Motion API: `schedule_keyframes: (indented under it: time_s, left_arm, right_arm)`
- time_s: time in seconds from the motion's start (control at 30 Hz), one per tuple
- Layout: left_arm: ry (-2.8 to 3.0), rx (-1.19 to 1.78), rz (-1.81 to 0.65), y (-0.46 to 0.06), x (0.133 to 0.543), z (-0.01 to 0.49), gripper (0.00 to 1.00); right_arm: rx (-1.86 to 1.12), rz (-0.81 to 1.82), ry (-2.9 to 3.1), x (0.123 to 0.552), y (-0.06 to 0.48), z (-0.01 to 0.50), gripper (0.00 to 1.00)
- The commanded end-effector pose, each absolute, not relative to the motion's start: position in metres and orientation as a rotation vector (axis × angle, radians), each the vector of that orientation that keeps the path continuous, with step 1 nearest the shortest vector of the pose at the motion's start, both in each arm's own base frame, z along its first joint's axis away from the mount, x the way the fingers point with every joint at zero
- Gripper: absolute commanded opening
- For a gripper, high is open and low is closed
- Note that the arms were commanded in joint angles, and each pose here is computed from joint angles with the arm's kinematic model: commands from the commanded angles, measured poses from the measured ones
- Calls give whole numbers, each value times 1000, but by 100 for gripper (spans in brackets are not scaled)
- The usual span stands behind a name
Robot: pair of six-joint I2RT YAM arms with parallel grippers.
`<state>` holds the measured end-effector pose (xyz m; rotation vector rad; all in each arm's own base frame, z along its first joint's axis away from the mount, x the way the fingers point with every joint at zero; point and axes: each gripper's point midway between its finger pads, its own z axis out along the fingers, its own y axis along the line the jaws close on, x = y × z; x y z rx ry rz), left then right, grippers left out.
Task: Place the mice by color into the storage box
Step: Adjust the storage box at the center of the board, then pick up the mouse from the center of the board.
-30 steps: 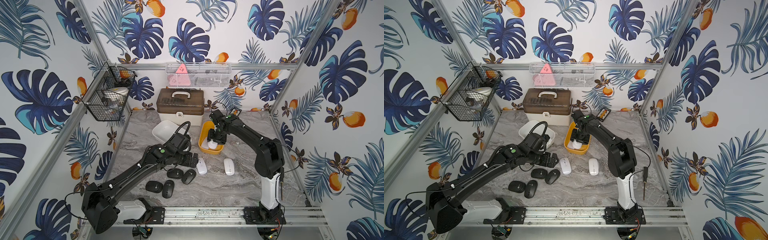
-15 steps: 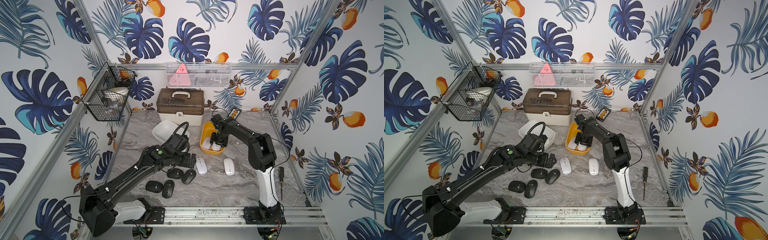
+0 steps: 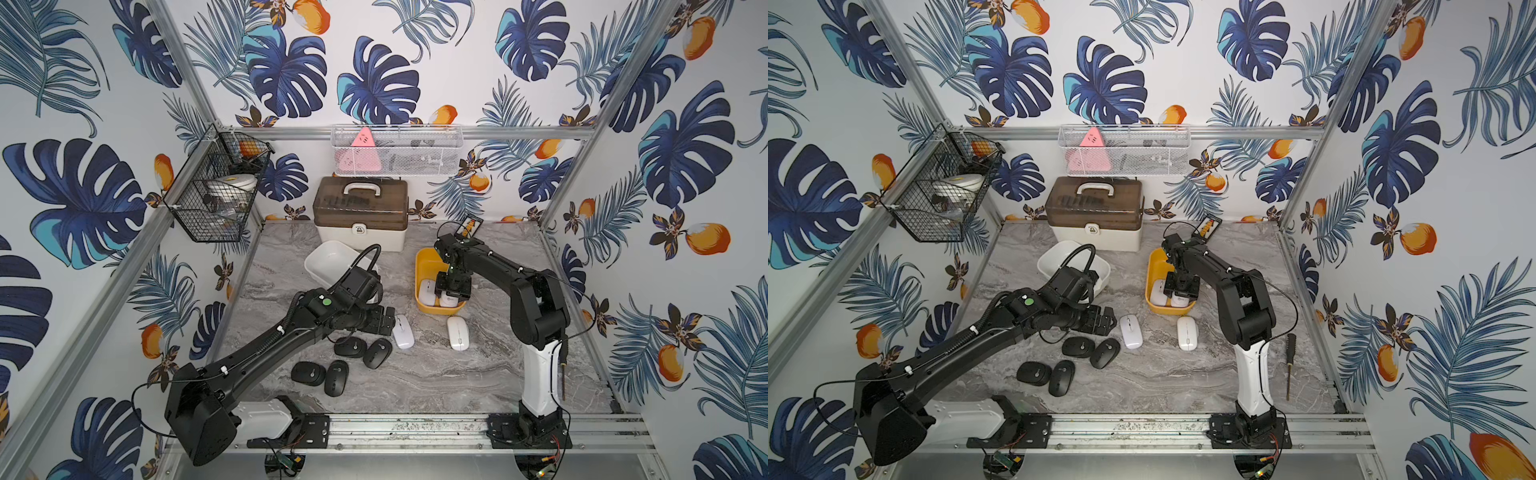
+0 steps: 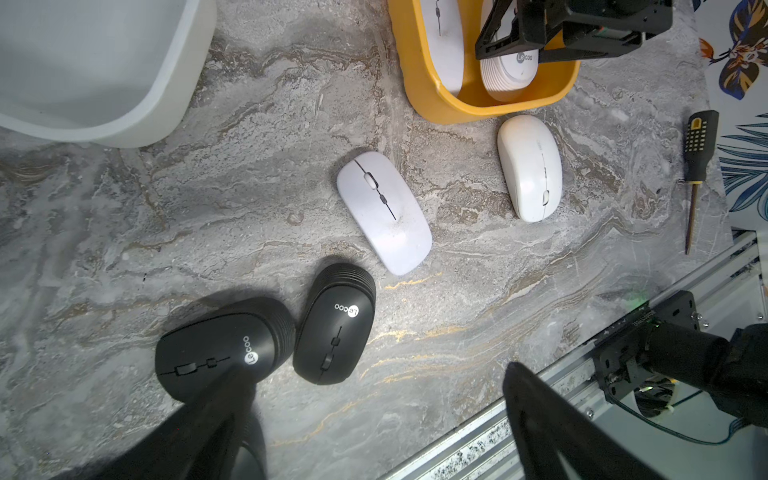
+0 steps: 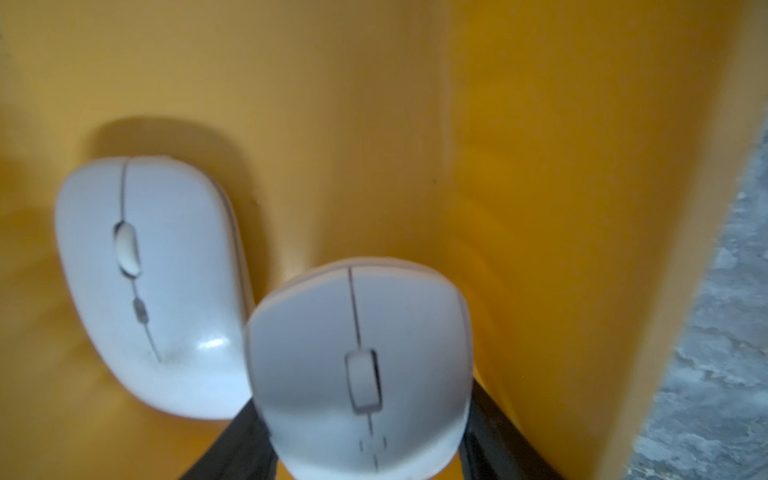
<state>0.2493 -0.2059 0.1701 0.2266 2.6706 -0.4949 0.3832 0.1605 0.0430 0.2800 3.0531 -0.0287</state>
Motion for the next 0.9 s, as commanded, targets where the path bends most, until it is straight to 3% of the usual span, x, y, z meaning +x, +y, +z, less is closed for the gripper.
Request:
schedule_keyframes:
  time_s: [0.0,0.17,0.33,0.53,0.73,0.87]
  left_arm:
    - [2662,217,-516,-209,251,172,99]
    - [2663,231,-512,-208,250,173,99]
    - [2671,237,-509,-207,247,173,99]
    - [2702,213,-480,-201,242,167,99]
    - [2694,176,-431,-189,248,167,99]
    - [2678,145,-442,-183,254,173,99]
  right_arm:
    - [257,-30,3075,384,161,39,72]
    - [268,48,3071,386,168,44,84]
    - [195,231,2986,382,182,91,87]
    - [-89,371,2948,321,219,138,91]
    - [-237,472,3020,259,271,107,93]
    - [-326,424,3061,250,298,81,94]
